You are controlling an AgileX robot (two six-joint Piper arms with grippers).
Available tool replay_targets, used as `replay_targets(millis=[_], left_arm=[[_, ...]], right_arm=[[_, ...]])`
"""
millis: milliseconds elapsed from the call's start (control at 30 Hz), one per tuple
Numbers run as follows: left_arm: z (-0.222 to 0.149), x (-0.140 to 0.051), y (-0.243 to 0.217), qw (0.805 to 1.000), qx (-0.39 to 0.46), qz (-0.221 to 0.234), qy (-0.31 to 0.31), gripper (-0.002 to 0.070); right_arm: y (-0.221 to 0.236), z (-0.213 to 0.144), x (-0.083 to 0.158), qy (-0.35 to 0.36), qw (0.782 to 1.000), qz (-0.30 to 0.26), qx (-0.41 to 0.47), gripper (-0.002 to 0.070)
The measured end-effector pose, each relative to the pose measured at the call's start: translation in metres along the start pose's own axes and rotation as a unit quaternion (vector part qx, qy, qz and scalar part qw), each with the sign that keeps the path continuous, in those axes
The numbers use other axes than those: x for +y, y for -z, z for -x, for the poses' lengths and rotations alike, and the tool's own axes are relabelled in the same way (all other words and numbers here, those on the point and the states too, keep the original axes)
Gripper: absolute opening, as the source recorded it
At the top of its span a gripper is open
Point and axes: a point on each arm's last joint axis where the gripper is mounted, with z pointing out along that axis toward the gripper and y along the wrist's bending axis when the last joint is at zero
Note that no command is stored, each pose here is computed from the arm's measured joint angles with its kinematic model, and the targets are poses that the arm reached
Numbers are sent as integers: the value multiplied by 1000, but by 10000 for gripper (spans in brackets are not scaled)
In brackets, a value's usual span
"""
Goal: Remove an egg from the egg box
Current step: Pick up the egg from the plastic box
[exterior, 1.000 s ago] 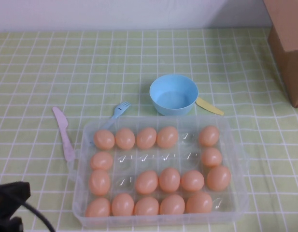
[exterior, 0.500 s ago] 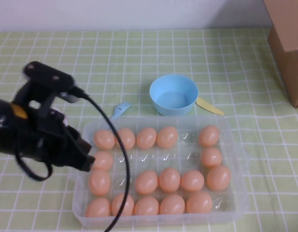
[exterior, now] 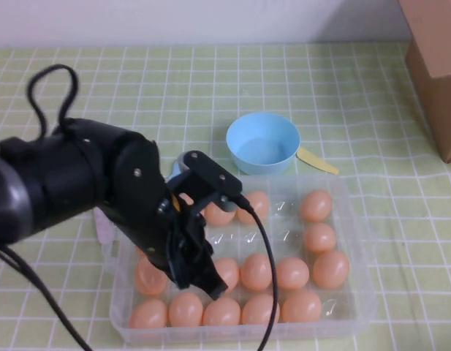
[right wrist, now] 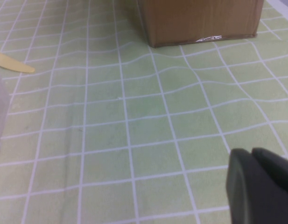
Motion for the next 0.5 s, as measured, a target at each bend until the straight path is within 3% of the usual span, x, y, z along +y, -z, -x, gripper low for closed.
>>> replay_targets(millis=[100,300,500], left_arm=[[6,-4,-11,1000,-4,-2,-6,95],[16,-4,-23,999,-39,-2,10,431],[18,-2,-41,999,-27,-2,19,497]], right_arm=[[0,0,0,0,1000,0,0,-17],[0,0,0,0,1000,0,0,-17],[0,0,0,0,1000,0,0,-17]])
